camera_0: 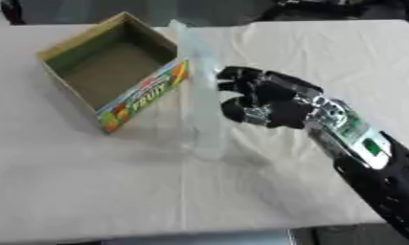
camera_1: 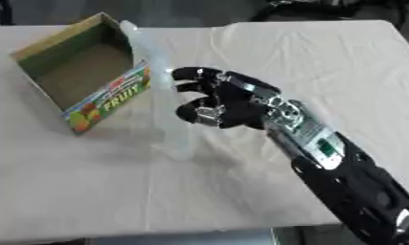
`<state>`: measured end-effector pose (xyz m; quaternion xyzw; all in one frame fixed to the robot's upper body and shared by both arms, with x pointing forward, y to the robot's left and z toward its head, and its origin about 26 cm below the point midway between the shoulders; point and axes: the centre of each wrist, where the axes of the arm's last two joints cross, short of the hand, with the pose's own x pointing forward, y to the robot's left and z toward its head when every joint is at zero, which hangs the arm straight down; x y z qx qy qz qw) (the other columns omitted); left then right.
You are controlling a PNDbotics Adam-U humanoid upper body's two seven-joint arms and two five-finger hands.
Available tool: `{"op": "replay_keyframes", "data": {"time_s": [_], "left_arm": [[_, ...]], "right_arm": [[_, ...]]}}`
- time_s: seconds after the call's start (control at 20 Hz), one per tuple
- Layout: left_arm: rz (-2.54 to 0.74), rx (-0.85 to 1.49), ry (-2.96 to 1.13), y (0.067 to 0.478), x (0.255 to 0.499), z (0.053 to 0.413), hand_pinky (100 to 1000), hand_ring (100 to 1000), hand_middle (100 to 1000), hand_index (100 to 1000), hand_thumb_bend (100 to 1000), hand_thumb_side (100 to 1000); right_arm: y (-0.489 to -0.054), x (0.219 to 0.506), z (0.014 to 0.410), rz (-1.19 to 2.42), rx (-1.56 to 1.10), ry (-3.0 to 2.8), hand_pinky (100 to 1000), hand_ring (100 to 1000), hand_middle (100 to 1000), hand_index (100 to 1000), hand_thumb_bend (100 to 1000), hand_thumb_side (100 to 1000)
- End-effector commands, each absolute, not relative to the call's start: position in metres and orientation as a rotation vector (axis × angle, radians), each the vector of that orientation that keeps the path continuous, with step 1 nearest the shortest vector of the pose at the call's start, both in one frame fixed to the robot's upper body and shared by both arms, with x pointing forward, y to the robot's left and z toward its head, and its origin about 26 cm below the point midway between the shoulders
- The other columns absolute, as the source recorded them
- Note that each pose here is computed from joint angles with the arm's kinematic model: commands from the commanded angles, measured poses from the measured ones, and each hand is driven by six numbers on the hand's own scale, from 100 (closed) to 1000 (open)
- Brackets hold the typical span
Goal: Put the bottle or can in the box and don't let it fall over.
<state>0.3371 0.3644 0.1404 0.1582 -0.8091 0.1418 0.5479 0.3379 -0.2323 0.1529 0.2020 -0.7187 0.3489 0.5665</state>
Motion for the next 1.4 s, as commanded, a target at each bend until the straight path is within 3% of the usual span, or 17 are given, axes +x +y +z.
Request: {"op": "replay_keyframes", "data": {"time_s": [0.05,1.4], "left_arm": [[0.324,0.38,-1.948,0.3672,0.3374,0.1513,756,800,765,825,684,754],[0.326,0.378,-1.942,0.3674,0.3369,0.1492,759,799,765,824,679,755]], "right_arm": [[-0.2357,0.3395,0.1606,0.827,0.435,-1.71,822,989,980,947,417,277],[-0.2393,0.3416,0.1681,0.821,0.35,-1.743,831,1000,998,958,425,317]]}}
